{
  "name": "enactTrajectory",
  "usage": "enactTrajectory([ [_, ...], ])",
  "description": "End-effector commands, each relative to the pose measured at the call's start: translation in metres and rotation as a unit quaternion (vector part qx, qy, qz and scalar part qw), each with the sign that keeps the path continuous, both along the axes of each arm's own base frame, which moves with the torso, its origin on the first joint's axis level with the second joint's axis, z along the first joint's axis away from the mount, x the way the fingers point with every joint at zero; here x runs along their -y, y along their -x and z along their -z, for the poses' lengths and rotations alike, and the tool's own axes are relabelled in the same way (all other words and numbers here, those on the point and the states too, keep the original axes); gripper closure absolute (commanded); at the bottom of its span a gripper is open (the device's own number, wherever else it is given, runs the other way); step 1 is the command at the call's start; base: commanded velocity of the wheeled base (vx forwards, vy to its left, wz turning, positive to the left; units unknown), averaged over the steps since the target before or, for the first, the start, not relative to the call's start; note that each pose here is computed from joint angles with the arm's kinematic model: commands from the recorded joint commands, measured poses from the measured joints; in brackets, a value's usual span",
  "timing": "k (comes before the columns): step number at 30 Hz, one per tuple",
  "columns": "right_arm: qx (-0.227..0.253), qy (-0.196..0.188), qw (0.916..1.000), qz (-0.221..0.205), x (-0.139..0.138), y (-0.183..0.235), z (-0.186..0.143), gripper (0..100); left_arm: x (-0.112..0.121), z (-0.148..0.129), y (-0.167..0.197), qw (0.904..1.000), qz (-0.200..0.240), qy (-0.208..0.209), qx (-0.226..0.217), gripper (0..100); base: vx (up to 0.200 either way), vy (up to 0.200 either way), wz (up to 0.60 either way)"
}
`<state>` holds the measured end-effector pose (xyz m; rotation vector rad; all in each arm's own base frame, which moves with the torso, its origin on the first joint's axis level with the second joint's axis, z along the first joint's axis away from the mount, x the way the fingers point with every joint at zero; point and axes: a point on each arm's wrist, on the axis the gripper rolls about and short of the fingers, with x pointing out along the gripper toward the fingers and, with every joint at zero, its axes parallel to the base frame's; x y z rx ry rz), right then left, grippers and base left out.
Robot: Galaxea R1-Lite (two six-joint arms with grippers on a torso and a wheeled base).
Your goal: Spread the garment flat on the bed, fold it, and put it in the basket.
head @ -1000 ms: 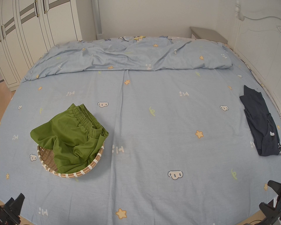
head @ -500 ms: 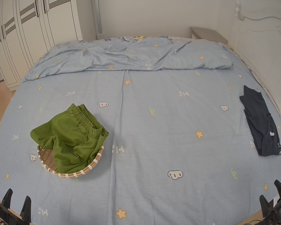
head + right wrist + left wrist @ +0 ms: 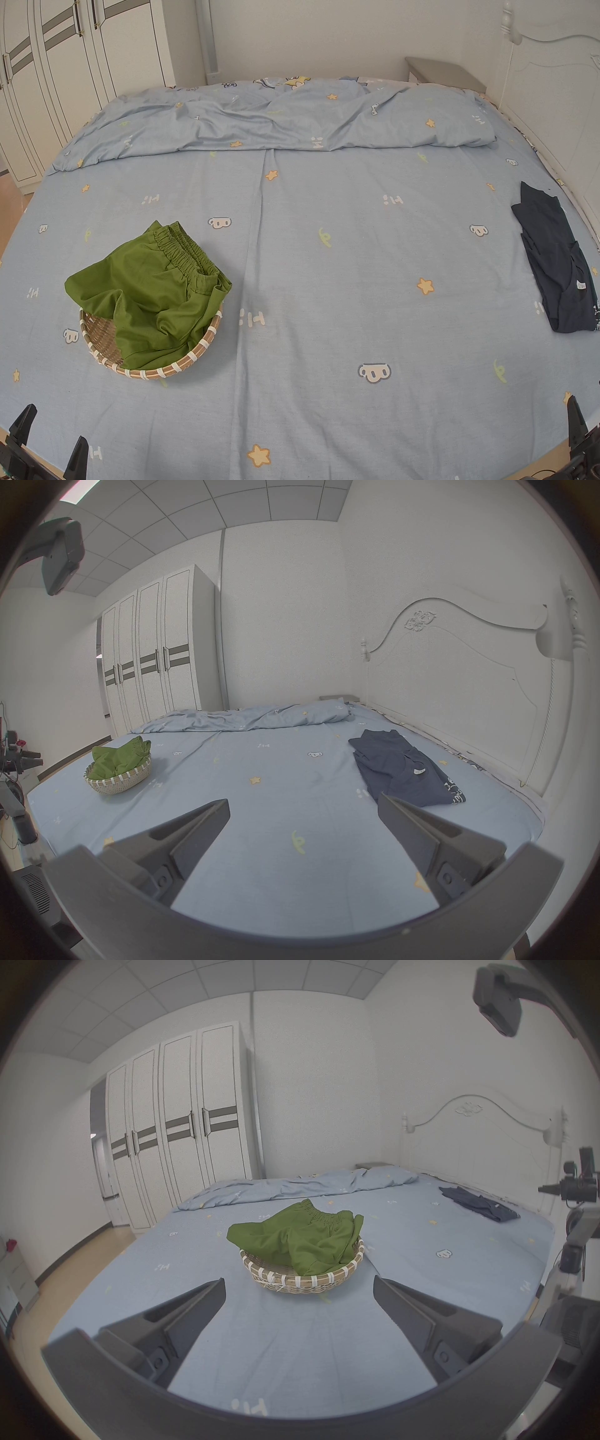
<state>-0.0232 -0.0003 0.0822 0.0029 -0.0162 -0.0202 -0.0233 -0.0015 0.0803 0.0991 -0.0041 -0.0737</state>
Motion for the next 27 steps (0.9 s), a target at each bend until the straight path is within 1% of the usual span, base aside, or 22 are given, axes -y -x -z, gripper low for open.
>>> enactTrajectory([
  [1, -0.003, -0.001, 1.0, 0.0, 0.0001, -0.0004, 0.0056, 0, -0.0001, 0.0037, -0.0009, 0.9999, 0.001, 0.013, -0.004, 0, 0.0, 0.0, 0.0],
  [2, -0.003, -0.001, 1.0, 0.0, 0.0001, -0.0004, 0.0056, 0, -0.0008, 0.0042, -0.0014, 0.999, -0.016, 0.04, -0.009, 0, 0.0, 0.0, 0.0],
  [3, -0.003, -0.001, 1.0, 0.0, 0.0001, -0.0004, 0.0056, 0, -0.001, 0.0042, -0.0013, 0.9981, -0.029, 0.053, -0.009, 0, 0.0, 0.0, 0.0],
  [4, -0.003, 0.001, 1.0, 0.0, 0.0, -0.0004, 0.0056, 0, -0.0015, 0.0043, -0.001, 0.9977, -0.032, 0.059, -0.007, 0, 0.0, 0.0, 0.0],
  [7, -0.004, 0.001, 1.0, 0.0, 0.0, -0.0004, 0.0059, 0, -0.0015, 0.0043, -0.001, 0.998, -0.035, 0.052, -0.006, 0, 0.0, 0.0, 0.0],
  [27, -0.002, 0.001, 1.0, 0.0, 0.0, -0.0004, 0.0054, 0, -0.0015, 0.0043, -0.001, 0.998, -0.034, 0.053, -0.006, 0, 0.0, 0.0, 0.0],
])
